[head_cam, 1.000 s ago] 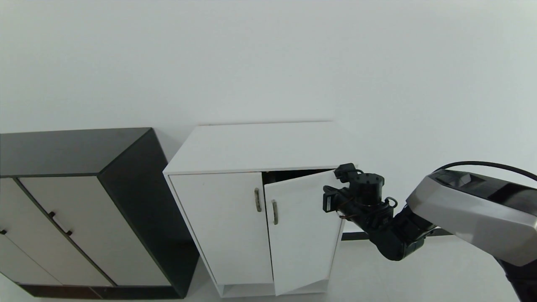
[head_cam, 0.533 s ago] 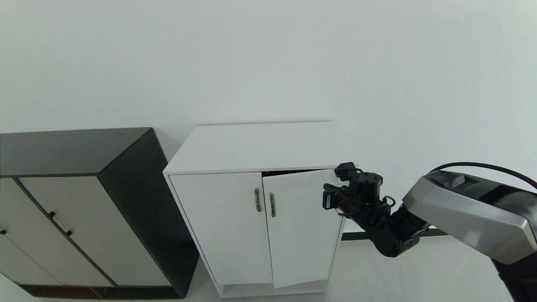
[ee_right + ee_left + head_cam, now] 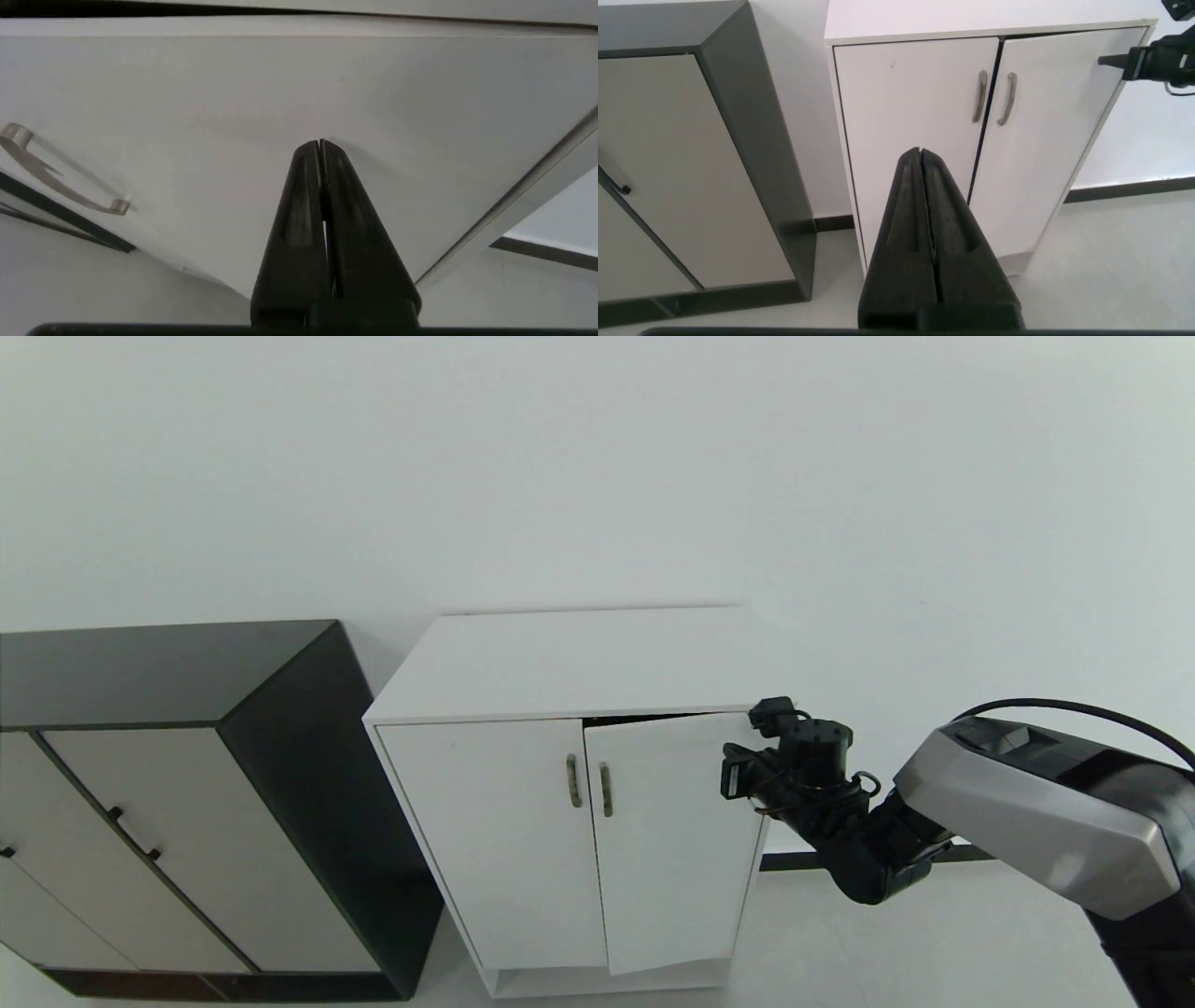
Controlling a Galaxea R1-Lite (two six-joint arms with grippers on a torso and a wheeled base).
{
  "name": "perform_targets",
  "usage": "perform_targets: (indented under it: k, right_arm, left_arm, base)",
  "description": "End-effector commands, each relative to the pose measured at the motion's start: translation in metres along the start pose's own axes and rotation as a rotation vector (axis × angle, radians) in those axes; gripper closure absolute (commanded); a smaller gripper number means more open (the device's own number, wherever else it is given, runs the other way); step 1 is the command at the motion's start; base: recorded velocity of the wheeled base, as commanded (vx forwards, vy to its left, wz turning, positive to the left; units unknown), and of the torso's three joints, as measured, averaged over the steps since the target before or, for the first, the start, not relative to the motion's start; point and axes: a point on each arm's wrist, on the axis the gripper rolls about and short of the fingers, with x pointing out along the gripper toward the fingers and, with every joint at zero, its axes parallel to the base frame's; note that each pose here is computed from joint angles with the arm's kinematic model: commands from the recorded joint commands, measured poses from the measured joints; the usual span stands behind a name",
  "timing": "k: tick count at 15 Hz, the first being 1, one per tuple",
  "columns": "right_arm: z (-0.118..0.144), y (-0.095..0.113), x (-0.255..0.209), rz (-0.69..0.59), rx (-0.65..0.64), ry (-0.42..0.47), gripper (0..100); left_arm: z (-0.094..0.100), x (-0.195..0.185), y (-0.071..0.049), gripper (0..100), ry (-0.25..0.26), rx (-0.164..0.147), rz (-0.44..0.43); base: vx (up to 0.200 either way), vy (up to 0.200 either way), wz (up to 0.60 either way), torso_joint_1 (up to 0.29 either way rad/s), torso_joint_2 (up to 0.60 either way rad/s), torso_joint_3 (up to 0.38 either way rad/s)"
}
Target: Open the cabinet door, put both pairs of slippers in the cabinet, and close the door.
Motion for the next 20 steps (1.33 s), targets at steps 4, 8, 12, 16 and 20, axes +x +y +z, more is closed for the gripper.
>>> perform_targets:
  k: [4,8,12,16,20]
  right_arm:
    - [-0.0031,-0.0057,0.0039,-0.013,0.003,0.0,100]
    - [-0.0011,-0.0054,0.0054,-0.012,0.005,-0.009,100]
    - [-0.0019,-0.0065,0.0099,-0.014,0.006,-0.018,100]
    - [-0.0024,-0.0064,0.0116,-0.013,0.007,-0.022,100]
    - [-0.0021,-0.0092,0.0118,-0.019,0.007,-0.022,100]
  left_arm:
    - [0.0,0.0,0.0,100,0.0,0.0,0.0]
    - [0.0,0.0,0.0,100,0.0,0.0,0.0]
    - [0.0,0.0,0.0,100,0.0,0.0,0.0]
    - [0.0,0.0001,0.0,100,0.002,0.0,0.0]
    - [0.0,0.0001,0.0,100,0.002,0.0,0.0]
  base:
    - [0.0,0.0,0.0,0.0,0.0,0.0]
    - [0.0,0.0,0.0,0.0,0.0,0.0]
    - [0.0,0.0,0.0,0.0,0.0,0.0]
    - [0.0,0.0,0.0,0.0,0.0,0.0]
    - [0.0,0.0,0.0,0.0,0.0,0.0]
